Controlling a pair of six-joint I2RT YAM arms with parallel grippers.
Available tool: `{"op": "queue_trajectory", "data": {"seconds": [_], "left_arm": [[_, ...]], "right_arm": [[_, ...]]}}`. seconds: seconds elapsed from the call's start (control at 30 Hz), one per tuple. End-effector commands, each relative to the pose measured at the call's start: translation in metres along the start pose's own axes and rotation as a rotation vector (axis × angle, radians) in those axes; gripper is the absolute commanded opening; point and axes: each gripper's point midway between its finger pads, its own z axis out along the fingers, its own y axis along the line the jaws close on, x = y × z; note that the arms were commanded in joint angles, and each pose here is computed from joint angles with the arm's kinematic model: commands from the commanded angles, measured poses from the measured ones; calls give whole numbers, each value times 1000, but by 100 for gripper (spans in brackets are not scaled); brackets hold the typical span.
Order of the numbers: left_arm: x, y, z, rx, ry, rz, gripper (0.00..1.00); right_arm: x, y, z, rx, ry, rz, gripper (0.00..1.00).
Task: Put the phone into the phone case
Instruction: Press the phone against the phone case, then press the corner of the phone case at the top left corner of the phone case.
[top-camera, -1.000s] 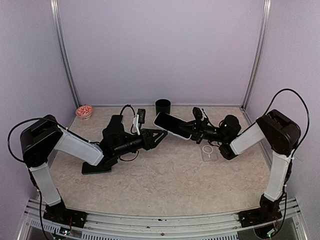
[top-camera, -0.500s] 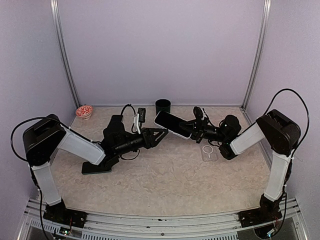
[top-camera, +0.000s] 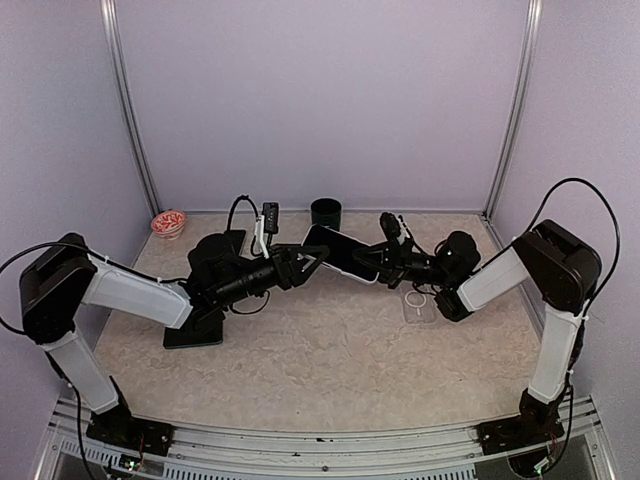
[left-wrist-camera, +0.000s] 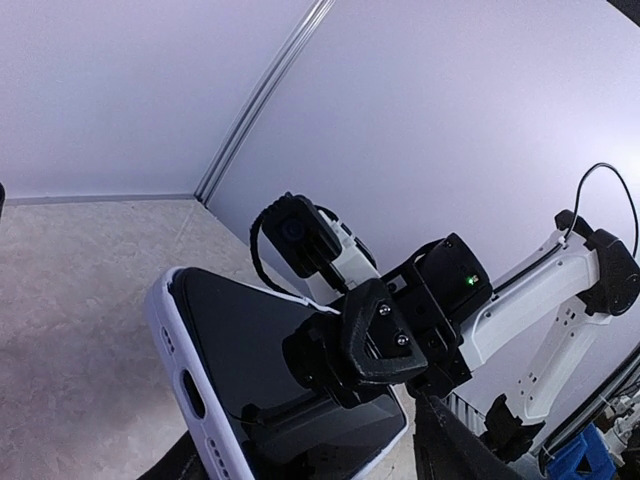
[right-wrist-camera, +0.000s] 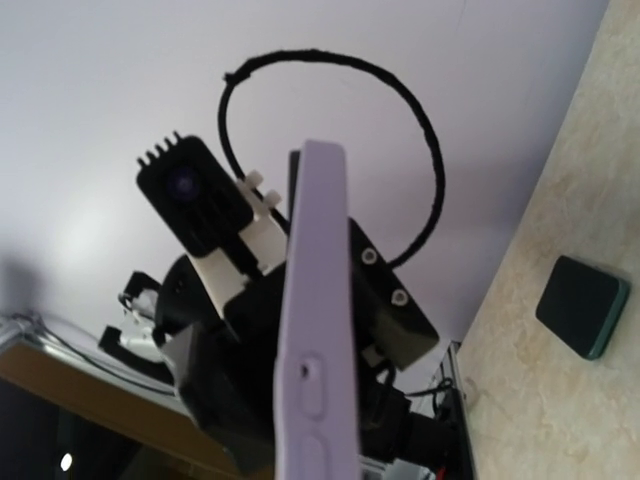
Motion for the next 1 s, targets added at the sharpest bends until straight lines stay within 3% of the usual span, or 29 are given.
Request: {"op": "queue_trajectory", "data": {"seconds": [0.0,0.47,0.7,0.97], "left_arm": [[-57,-33,-14,54,-157,65,59],[-45,5,-47,-105,-77,48,80],[-39,14,-50,-54,24,0,82],[-6,11,-38,52,148,-46,89]], "right_arm": [[20,-14,0,60,94,23,1],[6,-11,-8,160,135,-96,1],[2,0,-7,222,203,-250,2],[11,9,-8,200,271,-337,2]]}}
